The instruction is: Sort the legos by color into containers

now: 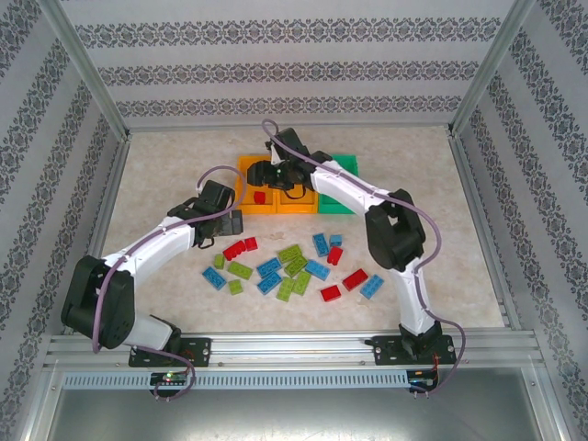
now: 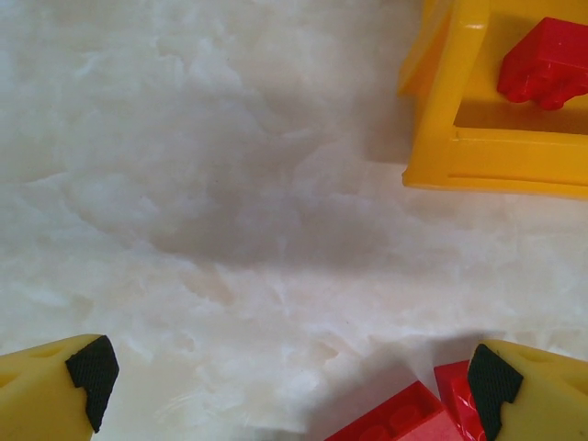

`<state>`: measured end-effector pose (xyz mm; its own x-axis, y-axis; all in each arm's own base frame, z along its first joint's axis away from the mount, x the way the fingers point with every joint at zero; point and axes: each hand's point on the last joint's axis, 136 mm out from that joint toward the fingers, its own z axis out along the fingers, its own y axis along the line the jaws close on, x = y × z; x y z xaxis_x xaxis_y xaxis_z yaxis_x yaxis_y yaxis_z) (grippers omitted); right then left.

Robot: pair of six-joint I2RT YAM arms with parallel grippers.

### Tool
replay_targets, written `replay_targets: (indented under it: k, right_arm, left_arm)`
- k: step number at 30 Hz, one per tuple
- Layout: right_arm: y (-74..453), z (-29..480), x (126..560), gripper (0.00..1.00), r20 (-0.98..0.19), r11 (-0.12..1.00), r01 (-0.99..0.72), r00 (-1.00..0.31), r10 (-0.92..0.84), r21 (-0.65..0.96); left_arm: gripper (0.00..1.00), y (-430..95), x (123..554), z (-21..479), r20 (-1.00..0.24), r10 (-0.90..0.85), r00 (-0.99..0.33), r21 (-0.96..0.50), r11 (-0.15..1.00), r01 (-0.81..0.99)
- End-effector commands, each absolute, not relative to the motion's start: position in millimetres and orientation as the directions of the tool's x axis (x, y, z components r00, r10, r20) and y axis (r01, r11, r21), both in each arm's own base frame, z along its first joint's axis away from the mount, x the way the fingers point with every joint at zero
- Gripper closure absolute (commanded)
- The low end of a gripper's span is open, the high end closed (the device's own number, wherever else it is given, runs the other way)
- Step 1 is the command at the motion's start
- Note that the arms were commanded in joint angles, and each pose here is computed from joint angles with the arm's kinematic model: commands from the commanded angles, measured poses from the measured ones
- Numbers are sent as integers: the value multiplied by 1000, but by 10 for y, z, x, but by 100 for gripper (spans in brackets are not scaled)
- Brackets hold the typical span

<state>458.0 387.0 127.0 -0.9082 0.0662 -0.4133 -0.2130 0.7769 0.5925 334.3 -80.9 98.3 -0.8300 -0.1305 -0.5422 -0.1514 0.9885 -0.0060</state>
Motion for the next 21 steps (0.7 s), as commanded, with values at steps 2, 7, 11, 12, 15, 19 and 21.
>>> replay_targets:
  k: [2,7,11,12,15,19,21]
  right_arm:
    - [3875,1260,4715,33,-364,763,-154,-924,113,628]
    - [3897,1342,4708,13,-384,753,-179,-917,104,633]
    - [3911,1593,4620,8,-434,736,-239,-897,83,633]
    - [3906,1649,4591,7,-449,737,-253,-890,76,627]
    - [3820,1815,4480,8,-489,751,-288,-871,53,594]
    - [3489,1784,4192,11,-525,817,-313,-851,-15,485]
    - [3223,1641,4004,13,-525,859,-315,-849,-64,404]
  left_arm:
    - [0,-745,3268,970,-527,-144,-838,2,985,-171]
    - [0,-774,3290,974,-529,-153,-835,-15,985,-171]
    - [0,-815,3302,955,-524,-146,-839,-28,988,-154]
    - [0,-819,3305,948,-522,-143,-841,-26,988,-152]
    - [0,-828,3305,926,-512,-132,-849,-20,990,-143]
    - [0,-875,3296,937,-513,-116,-850,-24,992,-120]
    - [1,-876,3293,939,-516,-117,-848,-26,992,-121]
